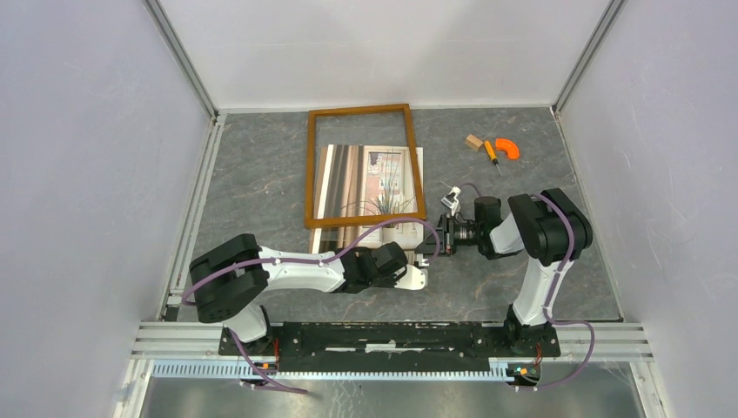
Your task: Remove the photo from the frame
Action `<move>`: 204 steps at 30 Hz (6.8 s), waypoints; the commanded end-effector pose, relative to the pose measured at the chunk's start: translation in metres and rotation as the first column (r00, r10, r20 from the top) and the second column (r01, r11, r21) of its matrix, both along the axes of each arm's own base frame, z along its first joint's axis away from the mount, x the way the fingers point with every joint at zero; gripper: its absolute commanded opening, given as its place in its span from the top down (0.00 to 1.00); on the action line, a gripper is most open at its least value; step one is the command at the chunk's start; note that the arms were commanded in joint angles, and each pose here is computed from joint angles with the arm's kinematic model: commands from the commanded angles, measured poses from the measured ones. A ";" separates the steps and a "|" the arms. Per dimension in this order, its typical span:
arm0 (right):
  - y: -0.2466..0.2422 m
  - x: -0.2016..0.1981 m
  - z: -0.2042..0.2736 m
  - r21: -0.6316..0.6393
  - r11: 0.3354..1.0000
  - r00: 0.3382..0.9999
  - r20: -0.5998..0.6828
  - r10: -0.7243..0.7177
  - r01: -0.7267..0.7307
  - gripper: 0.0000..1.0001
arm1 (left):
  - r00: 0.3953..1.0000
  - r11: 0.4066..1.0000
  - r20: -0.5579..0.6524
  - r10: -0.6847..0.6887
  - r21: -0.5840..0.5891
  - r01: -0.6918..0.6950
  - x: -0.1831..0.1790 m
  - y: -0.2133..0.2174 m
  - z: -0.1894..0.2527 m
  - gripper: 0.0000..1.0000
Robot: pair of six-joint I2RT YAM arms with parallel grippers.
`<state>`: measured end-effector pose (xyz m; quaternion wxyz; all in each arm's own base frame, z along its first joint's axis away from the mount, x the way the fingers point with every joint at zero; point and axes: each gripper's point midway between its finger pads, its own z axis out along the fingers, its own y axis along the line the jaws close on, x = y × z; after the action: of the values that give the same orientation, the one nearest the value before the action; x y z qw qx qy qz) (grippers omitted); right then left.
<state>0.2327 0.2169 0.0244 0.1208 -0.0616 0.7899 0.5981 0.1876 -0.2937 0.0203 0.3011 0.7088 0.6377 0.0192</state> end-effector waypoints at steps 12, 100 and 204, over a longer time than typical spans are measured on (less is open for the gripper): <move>0.012 0.013 0.002 0.038 0.999 0.999 -0.028 -0.018 0.019 0.97 | 0.994 0.999 -0.101 0.031 0.019 -0.030 -0.013 0.008 -0.016 0.63; 0.009 -0.052 0.039 0.041 0.993 0.967 -0.226 0.119 -0.113 0.92 | 0.983 0.997 0.178 -0.048 -0.057 0.059 0.021 0.007 0.050 0.84; -0.078 0.023 0.060 -0.604 0.796 0.754 0.546 0.365 0.051 0.02 | 0.960 1.000 0.280 -0.002 0.013 -0.002 0.194 0.031 0.070 0.98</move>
<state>0.2536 0.1369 0.0822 0.2937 -0.3616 0.8425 0.2706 0.3773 -0.2512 0.0937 0.3733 0.6928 0.6057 0.1176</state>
